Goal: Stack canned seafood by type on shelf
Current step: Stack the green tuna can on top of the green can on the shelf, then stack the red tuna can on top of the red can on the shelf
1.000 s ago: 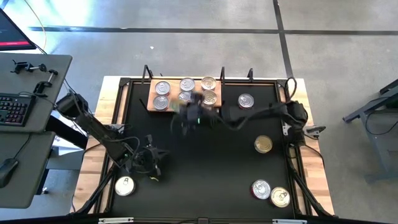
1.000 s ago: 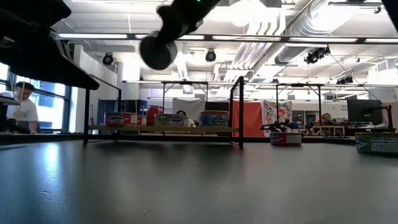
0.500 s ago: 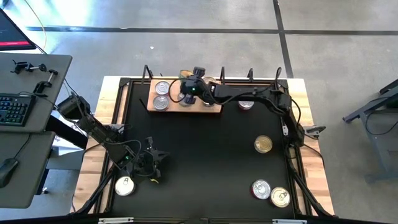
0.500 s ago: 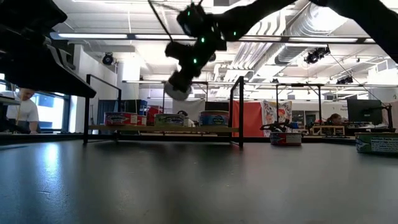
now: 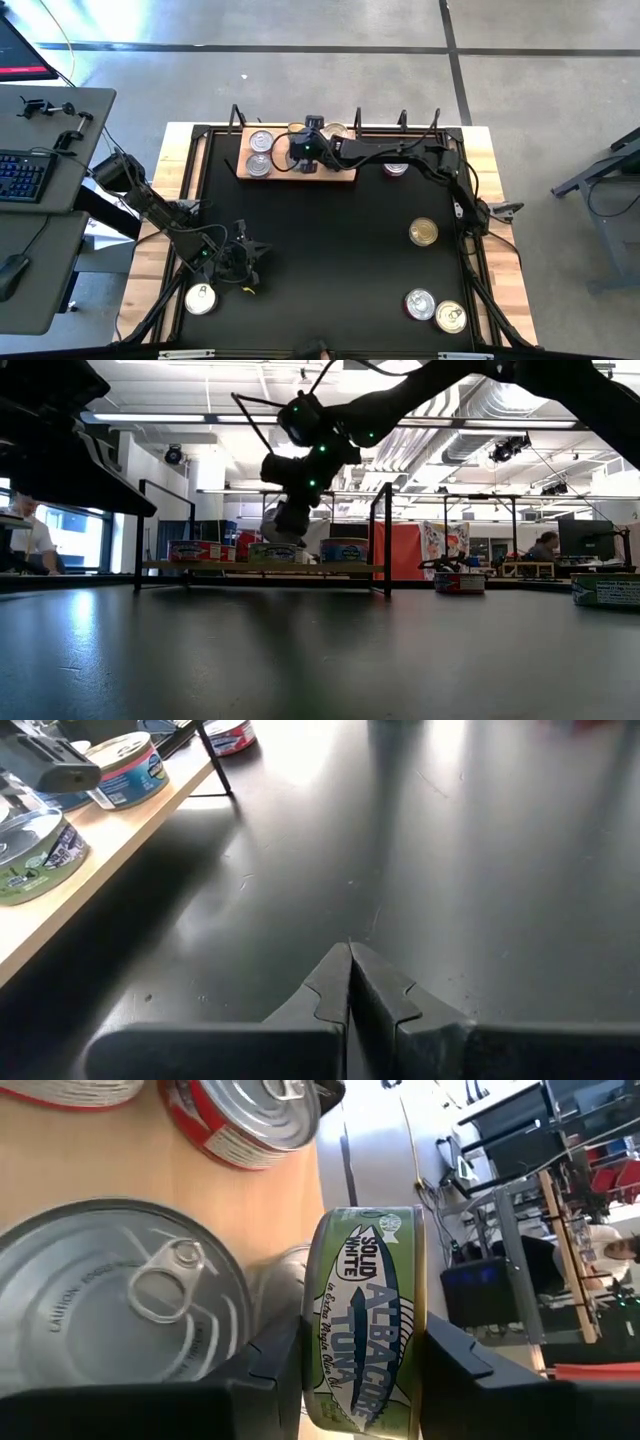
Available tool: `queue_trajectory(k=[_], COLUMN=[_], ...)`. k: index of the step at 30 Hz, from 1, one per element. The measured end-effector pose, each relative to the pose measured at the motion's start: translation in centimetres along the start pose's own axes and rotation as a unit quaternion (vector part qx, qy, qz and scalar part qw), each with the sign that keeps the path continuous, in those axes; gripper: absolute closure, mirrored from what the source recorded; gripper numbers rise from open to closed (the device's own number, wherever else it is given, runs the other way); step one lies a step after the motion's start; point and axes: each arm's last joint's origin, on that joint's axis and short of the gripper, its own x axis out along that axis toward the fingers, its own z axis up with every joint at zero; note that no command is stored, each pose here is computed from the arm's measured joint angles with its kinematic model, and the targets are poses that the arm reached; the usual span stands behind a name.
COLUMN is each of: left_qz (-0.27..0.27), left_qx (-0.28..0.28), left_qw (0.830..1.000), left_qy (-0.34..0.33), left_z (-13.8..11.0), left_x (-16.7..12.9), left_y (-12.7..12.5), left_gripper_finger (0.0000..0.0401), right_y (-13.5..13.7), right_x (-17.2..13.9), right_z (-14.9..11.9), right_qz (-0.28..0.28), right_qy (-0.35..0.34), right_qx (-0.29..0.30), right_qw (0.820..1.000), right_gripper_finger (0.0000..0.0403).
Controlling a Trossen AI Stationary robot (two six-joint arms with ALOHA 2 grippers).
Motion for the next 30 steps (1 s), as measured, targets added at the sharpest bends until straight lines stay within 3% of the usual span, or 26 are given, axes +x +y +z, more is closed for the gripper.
queue_trajectory(k=[10,22,27,30], left_qz=[-0.001,-0.003,-0.003,-0.004], left_qx=[-0.002,-0.006,-0.006,-0.003], left_qw=[1.0,1.0,1.0,1.0], left_qy=[-0.002,-0.003,-0.003,-0.004], left_z=[0.1,0.1,0.1,0.1], left_x=[0.0,0.0,0.0,0.0], left_y=[0.0,-0.1,-0.1,-0.1], left_gripper_finger=[0.0401,0.0401,0.0401,0.0401], right_y=[0.1,0.8,1.1,1.8], right_x=[0.0,-0.5,-2.6,-5.2], right_z=[-0.1,0.5,3.1,5.8], right_qz=[0.008,0.011,-0.053,-0.052], right_qy=[0.0,-0.007,0.011,-0.004], right_qx=[0.005,-0.021,-0.024,-0.017], right_qw=[1.0,1.0,0.998,0.998], right_gripper_finger=[0.0203,0.019,0.019,0.019])
